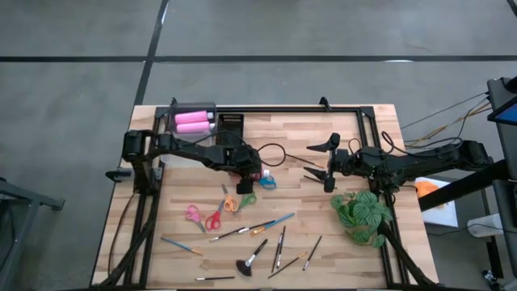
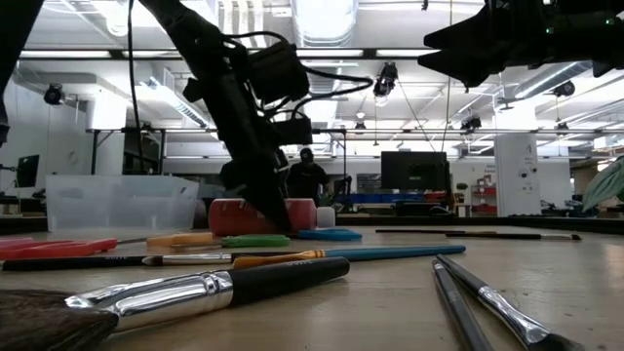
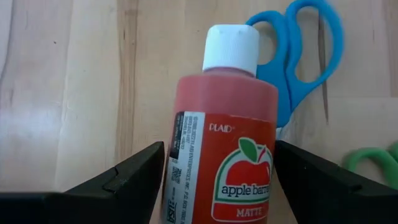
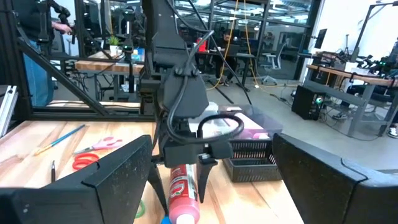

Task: Pick & Place Paint Supplies
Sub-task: Put the red bottle into the left black bin

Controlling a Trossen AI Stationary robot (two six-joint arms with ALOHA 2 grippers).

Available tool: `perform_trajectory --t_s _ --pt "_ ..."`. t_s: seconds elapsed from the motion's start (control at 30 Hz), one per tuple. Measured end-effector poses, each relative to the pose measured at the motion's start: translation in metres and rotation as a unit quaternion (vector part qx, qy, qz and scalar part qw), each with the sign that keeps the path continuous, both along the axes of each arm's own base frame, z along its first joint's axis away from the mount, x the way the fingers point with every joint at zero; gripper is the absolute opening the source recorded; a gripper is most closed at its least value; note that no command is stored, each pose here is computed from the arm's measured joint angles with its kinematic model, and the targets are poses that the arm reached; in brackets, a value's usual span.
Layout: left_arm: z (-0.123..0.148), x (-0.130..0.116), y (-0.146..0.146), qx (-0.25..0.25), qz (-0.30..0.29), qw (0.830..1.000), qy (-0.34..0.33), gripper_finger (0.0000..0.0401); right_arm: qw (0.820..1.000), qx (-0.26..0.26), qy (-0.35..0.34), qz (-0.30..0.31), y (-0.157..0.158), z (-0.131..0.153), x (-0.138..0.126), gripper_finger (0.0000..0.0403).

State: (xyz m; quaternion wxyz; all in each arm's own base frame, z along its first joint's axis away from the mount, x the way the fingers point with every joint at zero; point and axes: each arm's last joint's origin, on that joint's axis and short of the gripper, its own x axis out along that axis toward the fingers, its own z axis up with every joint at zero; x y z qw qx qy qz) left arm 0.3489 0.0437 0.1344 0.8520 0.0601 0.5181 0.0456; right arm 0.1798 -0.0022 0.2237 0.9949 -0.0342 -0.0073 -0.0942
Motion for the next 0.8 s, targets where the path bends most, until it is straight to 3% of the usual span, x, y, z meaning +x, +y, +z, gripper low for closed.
perform_trajectory --t_s 0.17,0.5,0.8 --pt "0.0003 0.0002 0.0000 0.000 0.000 1.000 -0.002 0.0286 1.000 0.000 0.000 0.000 0.0000 0.0000 0.0000 0.0331" --pt "0.0016 0.0001 0.0007 -0.001 0.003 1.000 -0.004 0.0195 1.000 0.000 0.000 0.000 0.0000 0.0001 -0.0001 0.0331" --pt "0.0024 0.0000 0.0007 -0.004 0.010 1.000 -0.006 0.0190 1.000 0.000 0.000 0.000 0.0000 0.0001 -0.0001 0.0331"
